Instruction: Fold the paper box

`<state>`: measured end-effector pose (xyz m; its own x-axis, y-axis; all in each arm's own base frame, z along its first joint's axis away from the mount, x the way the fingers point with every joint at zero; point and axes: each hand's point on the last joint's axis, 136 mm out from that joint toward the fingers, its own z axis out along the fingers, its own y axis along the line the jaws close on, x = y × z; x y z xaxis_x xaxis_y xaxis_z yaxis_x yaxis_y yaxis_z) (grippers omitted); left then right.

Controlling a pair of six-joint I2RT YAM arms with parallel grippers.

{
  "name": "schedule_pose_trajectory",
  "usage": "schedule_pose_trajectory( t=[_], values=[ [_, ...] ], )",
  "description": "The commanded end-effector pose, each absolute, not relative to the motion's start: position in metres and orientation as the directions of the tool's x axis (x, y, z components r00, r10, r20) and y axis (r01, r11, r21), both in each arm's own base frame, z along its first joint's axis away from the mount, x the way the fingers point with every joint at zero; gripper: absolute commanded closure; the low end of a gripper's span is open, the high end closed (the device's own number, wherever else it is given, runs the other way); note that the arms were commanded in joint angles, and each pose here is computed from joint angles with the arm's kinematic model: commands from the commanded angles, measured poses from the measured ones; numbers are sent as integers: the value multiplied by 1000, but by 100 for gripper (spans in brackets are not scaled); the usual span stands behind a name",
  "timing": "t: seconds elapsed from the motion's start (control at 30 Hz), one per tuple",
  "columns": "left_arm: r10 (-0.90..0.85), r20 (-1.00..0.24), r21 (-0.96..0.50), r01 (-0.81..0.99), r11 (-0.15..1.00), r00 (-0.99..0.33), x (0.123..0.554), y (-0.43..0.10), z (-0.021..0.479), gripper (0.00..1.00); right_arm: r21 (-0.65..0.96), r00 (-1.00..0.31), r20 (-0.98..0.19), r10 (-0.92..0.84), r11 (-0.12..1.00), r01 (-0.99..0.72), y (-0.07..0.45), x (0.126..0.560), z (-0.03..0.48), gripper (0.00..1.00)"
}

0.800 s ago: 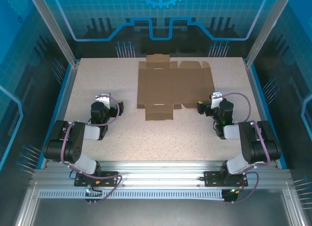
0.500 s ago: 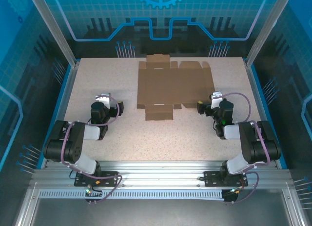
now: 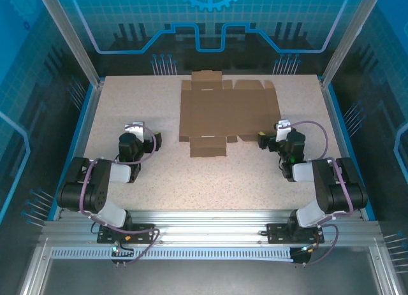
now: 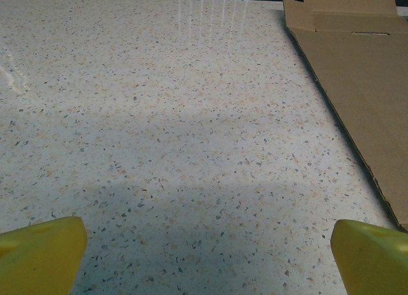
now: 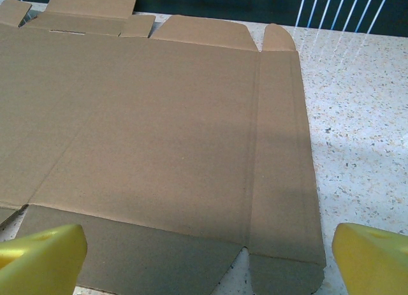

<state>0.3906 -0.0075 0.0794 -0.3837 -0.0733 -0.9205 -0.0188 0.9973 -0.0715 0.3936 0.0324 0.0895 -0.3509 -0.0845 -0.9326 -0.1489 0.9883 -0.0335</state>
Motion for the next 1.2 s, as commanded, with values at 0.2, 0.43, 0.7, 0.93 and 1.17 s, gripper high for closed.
schedule_pose_trajectory(
  t=[0.2, 0.43, 0.7, 0.93, 1.17],
  values=[
    [-74, -940, -77, -4, 997, -333, 398, -7, 95, 1, -44, -326, -941, -95, 986, -162, 36, 399, 98, 0],
    [-74, -941, -77, -4, 997, -331, 399, -7, 96, 1, -44, -326, -941, -95, 986, -161, 35, 399, 98, 0],
    [-80, -950, -71, -41, 997, -303, 393, -1, 108, 1, -60, -254, -963, -94, 989, -138, 33, 386, 112, 0],
    [-157, -923, -128, -106, 986, -352, 372, -6, 155, 1, -102, -256, -958, -129, 988, -117, 49, 373, 164, 0],
    [-355, -852, -351, -83, 933, -384, 346, -34, 214, 0, 121, -387, -921, 50, 979, -162, 72, 376, 207, 0]
  ],
)
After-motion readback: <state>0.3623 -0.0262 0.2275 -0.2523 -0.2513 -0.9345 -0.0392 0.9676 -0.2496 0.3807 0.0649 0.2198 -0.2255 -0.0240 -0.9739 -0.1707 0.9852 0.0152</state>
